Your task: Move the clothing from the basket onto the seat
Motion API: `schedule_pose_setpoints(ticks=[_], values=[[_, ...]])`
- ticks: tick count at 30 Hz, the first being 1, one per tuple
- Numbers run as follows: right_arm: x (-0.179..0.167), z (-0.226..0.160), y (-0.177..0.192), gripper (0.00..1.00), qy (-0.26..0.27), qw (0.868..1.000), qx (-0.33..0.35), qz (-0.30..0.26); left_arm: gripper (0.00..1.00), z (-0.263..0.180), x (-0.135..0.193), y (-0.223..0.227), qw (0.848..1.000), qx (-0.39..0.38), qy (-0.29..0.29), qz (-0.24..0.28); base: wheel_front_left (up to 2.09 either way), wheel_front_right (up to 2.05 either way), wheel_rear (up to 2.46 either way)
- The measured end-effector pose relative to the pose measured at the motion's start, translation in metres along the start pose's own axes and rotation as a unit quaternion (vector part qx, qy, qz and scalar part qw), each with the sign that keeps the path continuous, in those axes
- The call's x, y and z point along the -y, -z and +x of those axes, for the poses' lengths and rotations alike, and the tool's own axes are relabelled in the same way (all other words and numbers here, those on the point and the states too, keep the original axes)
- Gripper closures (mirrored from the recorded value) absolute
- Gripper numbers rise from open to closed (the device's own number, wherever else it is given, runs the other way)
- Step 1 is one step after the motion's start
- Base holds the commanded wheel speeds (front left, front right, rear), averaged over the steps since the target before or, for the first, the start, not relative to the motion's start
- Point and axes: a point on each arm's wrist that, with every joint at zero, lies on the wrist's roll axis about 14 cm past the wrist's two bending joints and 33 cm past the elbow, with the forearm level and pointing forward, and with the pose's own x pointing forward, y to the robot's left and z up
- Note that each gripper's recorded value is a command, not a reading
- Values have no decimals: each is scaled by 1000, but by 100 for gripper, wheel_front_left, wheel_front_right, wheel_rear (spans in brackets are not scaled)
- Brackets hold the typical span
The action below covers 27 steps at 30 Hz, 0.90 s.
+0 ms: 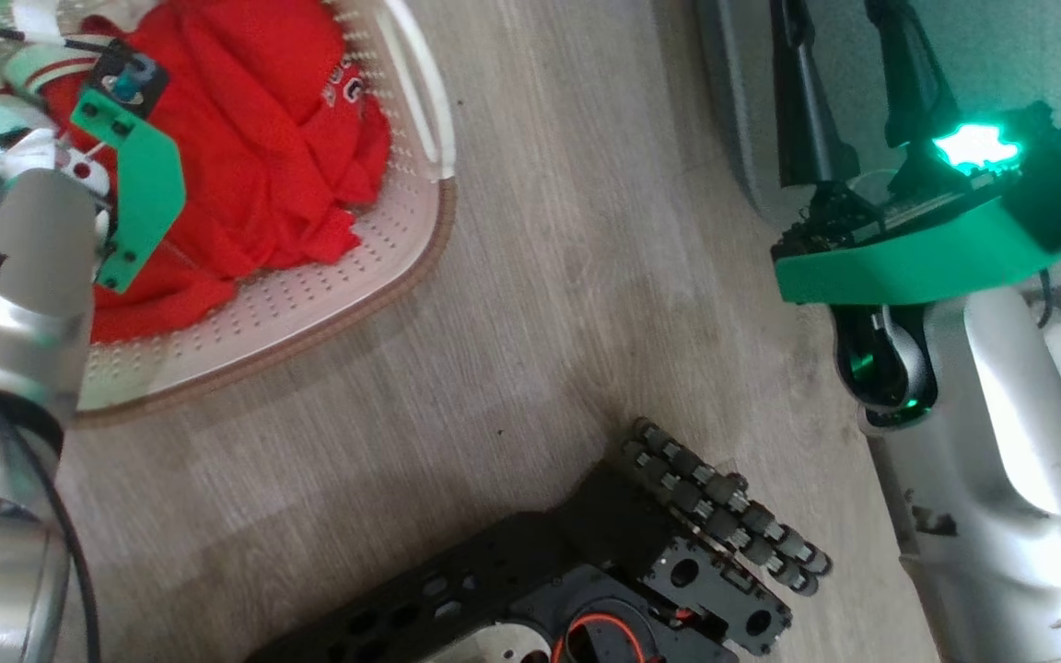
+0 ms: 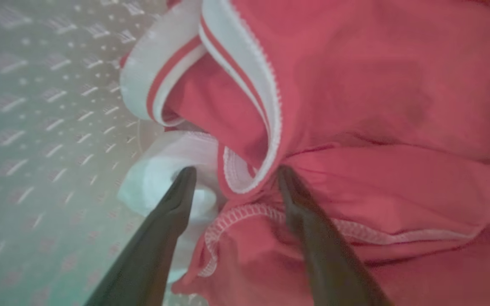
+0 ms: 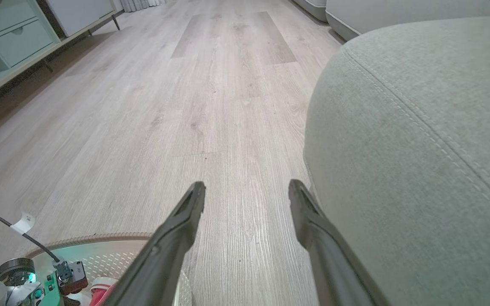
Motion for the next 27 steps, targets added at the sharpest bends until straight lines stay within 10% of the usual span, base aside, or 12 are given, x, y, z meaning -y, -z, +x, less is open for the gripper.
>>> schedule_pose_setpoints(ticks=[9, 10, 12, 27], values=[[9, -1, 8, 0, 14, 1000, -8, 8, 0, 10, 8, 11, 1000, -17, 7, 5, 0, 0, 0], [8, -1, 9, 0, 15, 1000, -9, 10, 50, 11, 8, 12, 1000, -18, 7, 5, 0, 0, 0], [8, 0, 10, 0, 15, 1000, -9, 13, 99, 12, 9, 15, 1000, -21, 8, 6, 0, 0, 0], [8, -1, 4, 0, 23, 1000, 1, 20, 100, -41, -1, -44, 986, 131, 2, -102, 0, 0, 0]])
